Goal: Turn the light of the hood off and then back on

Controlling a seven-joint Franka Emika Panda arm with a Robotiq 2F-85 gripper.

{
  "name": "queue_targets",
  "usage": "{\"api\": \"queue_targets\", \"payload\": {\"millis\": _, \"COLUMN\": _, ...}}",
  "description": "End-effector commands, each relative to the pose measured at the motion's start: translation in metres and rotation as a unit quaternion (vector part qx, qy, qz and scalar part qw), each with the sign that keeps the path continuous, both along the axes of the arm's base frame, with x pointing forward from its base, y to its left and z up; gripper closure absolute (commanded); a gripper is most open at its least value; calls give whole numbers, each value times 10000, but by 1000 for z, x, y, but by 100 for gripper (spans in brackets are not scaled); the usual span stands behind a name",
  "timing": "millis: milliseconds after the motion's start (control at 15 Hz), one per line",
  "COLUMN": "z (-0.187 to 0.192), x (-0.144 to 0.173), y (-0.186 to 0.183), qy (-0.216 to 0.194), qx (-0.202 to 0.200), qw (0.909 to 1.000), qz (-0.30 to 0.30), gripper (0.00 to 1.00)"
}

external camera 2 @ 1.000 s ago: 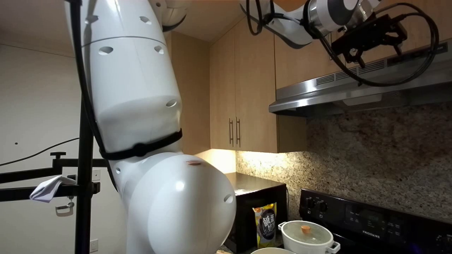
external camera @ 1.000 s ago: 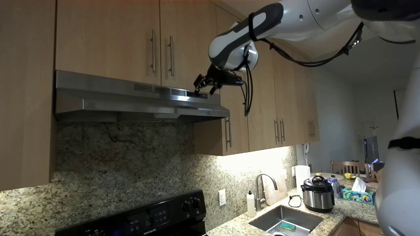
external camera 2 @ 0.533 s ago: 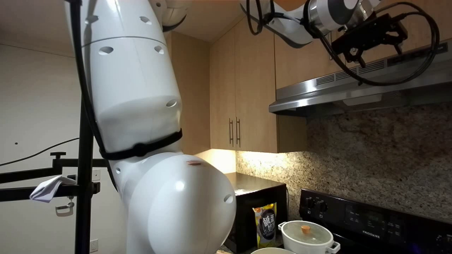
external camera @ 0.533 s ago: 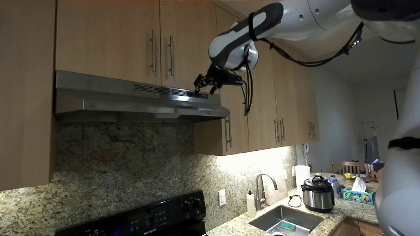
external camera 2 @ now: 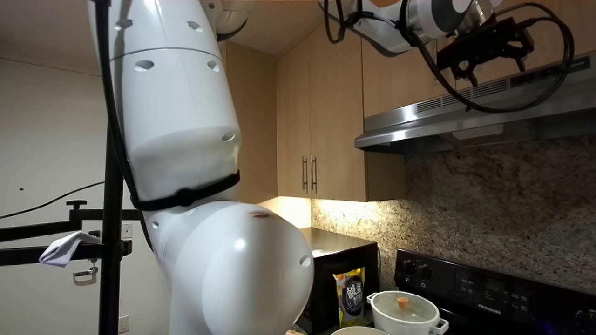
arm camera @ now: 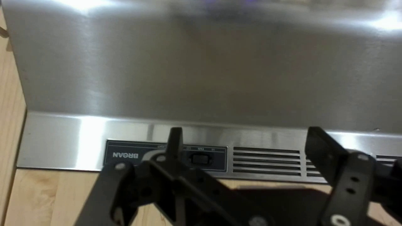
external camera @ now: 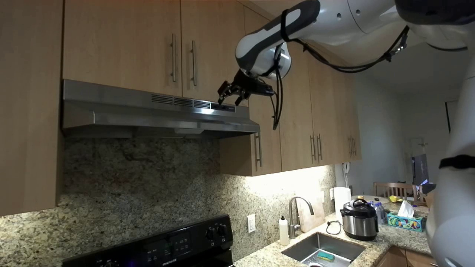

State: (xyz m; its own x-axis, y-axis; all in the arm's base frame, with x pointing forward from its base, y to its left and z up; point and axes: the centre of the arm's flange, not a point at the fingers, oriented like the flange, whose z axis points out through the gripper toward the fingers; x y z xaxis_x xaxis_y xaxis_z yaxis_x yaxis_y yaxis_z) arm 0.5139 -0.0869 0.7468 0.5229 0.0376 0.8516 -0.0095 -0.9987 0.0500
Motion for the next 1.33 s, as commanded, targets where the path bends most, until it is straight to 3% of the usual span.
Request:
{"api": "queue_targets", "payload": {"millis": 0, "z": 12, "x": 11, "y": -5, "qy": 7, "qx": 26, "qw": 9997, "qz": 252, "gripper": 0}}
{"api": "queue_targets", "payload": {"millis": 200, "z": 14, "x": 16, "y": -8, "qy": 52, "qx": 124, "qw": 9997, "qz": 217, "gripper": 0}}
{"api": "queue_targets", "payload": {"millis": 867, "z": 21, "x": 43, "y": -16, "qy": -215, "qx": -99, "qw": 9992, "qz": 337, "gripper": 0}}
{"api": "queue_targets", "payload": {"millis": 1267, "z": 28, "x": 51, "y": -27, "qy": -451, "qx": 168, "qw": 9961, "qz": 742, "gripper": 0}}
